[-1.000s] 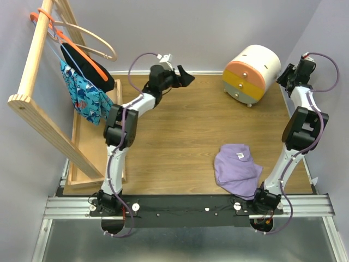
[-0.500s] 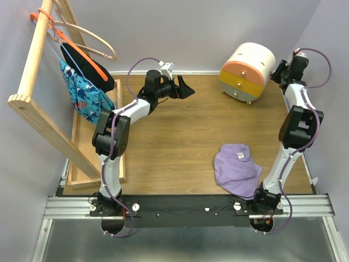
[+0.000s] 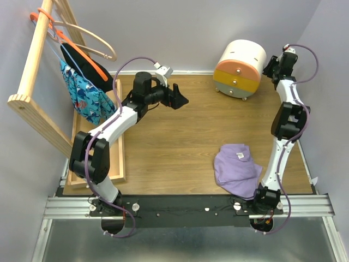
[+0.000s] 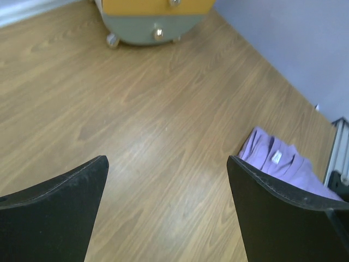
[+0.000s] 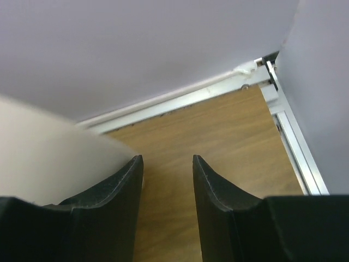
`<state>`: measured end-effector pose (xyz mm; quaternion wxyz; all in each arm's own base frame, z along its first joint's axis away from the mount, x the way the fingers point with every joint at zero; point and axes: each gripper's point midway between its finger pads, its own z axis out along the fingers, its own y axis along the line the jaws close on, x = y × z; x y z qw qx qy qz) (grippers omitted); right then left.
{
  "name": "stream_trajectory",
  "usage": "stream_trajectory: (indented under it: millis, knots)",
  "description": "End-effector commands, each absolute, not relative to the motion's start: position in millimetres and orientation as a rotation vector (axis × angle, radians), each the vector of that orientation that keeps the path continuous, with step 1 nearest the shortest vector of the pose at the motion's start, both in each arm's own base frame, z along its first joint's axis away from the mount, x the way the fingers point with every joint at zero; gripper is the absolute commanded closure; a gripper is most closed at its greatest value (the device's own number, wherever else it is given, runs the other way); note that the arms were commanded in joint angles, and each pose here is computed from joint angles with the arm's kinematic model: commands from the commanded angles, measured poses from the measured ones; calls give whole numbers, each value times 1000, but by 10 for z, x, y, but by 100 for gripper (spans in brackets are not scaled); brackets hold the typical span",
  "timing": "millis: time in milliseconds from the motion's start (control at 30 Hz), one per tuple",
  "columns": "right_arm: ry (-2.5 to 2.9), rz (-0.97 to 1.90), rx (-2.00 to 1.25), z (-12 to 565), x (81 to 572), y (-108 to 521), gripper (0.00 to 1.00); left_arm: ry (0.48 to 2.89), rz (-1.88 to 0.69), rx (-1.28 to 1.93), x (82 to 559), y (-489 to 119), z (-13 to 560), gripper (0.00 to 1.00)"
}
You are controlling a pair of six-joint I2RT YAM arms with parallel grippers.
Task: Sort the stationery into containers
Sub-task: Move the storage box to the corner of the board.
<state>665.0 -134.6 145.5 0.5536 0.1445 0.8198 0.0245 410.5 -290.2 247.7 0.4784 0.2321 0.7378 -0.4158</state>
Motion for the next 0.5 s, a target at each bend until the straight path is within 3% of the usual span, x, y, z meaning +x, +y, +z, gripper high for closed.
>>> stream_trajectory:
  millis: [0,467]
  knots:
    - [1923,107,283,1288,6965,-1269,51,1902,-944,668,3844,-2767,2165,1]
    - [1757,511,143,1231,7315,-765,51,2001,-786,802,3683,-2648,1871,1]
